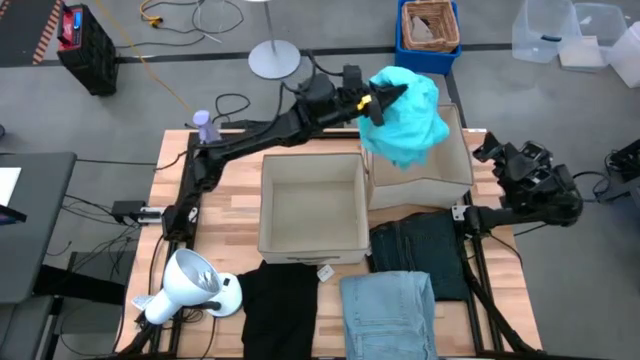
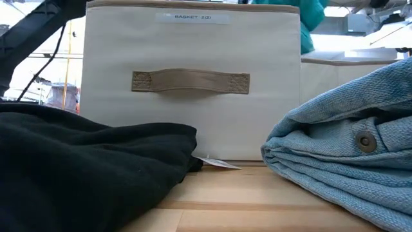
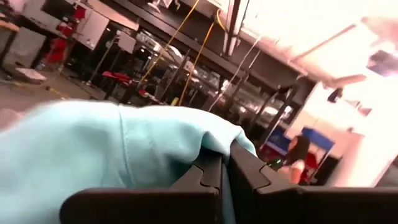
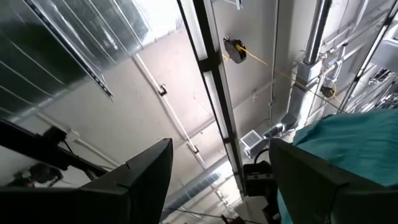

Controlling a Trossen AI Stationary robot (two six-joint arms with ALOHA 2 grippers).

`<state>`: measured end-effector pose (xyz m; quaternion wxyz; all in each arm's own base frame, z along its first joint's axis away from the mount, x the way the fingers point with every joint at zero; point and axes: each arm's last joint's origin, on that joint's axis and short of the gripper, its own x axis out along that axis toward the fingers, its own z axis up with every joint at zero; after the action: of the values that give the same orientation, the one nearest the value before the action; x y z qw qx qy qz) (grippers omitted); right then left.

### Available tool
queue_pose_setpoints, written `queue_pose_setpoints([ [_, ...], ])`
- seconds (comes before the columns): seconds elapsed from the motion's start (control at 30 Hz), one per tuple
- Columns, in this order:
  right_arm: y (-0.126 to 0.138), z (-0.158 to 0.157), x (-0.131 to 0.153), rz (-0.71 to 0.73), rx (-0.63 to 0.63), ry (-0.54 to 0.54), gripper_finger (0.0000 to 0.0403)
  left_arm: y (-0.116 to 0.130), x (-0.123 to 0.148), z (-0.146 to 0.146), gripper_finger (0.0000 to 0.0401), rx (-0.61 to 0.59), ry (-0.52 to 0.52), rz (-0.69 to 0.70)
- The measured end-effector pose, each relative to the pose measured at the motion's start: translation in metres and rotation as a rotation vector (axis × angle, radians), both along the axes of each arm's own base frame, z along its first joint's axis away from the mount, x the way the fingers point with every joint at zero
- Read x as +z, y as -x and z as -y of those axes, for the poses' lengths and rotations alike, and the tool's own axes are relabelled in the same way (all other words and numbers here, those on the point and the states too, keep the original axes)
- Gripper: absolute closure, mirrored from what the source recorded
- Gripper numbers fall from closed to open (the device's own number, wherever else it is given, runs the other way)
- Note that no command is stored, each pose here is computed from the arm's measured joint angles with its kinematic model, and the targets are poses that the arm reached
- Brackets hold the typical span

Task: Sort clothes
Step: Put the blue shorts in the right brown bin

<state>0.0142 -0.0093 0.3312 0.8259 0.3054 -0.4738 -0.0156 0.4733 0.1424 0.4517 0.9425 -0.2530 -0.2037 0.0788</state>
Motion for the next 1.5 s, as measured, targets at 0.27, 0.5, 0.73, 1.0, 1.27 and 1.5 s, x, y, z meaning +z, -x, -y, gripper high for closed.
queue_pose_setpoints([
  [0.27,-0.006,-0.001,0.011,-0.128,-0.026,0.049,0.0117,-0.022,-0.032,-0.004,0.0401,-0.033,0.094,-0.029],
  [0.5,-0.019,-0.002,0.011,-0.186,-0.023,0.058,0.0117,-0.02,-0.022,0.009,0.0401,-0.234,0.007,0.01],
  [0.73,-0.016,-0.002,0.014,-0.136,-0.022,0.054,0.0117,-0.023,-0.033,0.007,0.0401,-0.275,0.011,-0.096],
  [1.0,-0.012,-0.002,0.018,-0.093,-0.03,0.078,0.0117,-0.024,-0.045,-0.004,0.0401,0.001,0.071,-0.196],
  [1.27,-0.012,-0.003,0.017,-0.087,0.0,0.074,0.0117,-0.024,-0.046,-0.006,0.0327,0.065,0.075,-0.198],
  [1.5,-0.014,-0.003,0.016,-0.108,0.008,0.086,0.0117,-0.025,-0.052,-0.004,0.0176,0.0,0.109,-0.267],
])
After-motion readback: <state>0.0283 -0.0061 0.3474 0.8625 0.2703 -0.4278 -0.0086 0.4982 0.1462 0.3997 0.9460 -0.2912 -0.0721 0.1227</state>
